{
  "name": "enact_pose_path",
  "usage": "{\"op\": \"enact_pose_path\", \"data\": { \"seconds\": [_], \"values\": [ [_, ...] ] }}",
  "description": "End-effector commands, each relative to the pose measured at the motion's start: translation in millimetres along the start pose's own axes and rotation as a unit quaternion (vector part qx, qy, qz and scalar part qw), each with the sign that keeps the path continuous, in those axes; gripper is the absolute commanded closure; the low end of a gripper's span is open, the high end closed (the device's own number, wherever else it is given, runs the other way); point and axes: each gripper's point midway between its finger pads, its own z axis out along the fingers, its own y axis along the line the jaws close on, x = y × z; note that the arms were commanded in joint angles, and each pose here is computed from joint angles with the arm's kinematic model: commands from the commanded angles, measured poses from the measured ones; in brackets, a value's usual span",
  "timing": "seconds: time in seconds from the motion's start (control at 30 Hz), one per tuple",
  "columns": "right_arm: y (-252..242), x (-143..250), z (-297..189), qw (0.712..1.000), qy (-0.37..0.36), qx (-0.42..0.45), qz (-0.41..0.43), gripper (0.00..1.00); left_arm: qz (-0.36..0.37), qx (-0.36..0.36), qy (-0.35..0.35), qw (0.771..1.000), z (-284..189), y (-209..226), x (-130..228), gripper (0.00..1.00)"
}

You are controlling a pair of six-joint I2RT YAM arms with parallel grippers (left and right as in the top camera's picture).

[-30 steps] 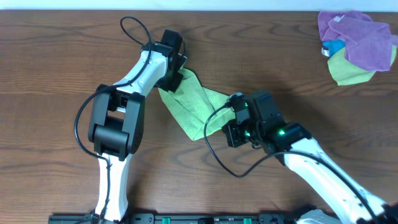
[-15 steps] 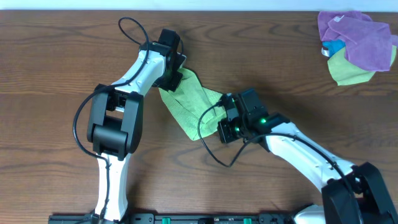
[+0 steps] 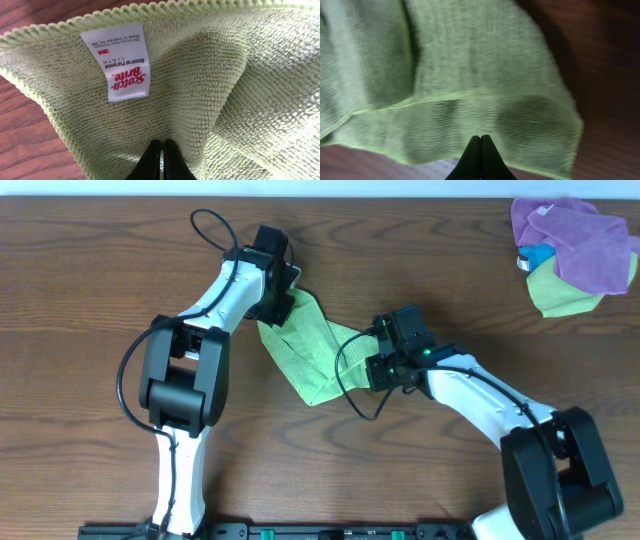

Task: Fold the cloth
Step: 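Grasp the cloth's right corner with the right gripper while left holds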

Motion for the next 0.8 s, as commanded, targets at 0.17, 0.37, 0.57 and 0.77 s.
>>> {"op": "enact_pose_path", "data": {
  "seconds": [0.17,0.37,0.57,0.77],
  "values": [
    [-15,-24,-1,0.999,-0.039,0.022,-0.008,0.99,-0.001,0.02,0.017,1.0,12,-10,11,0.94],
    [-17,-20,12,0.999,-0.029,0.023,-0.007,0.98,-0.001,0.021,0.017,1.0,12,-10,11,0.94],
    [-20,-14,23,1.0,-0.014,0.026,-0.006,0.98,-0.003,0.021,0.017,1.0,12,-10,11,0.95],
    [-31,17,33,0.998,0.048,0.051,0.006,0.98,-0.003,0.02,0.015,1.0,12,-9,10,0.94]
  ]
}}
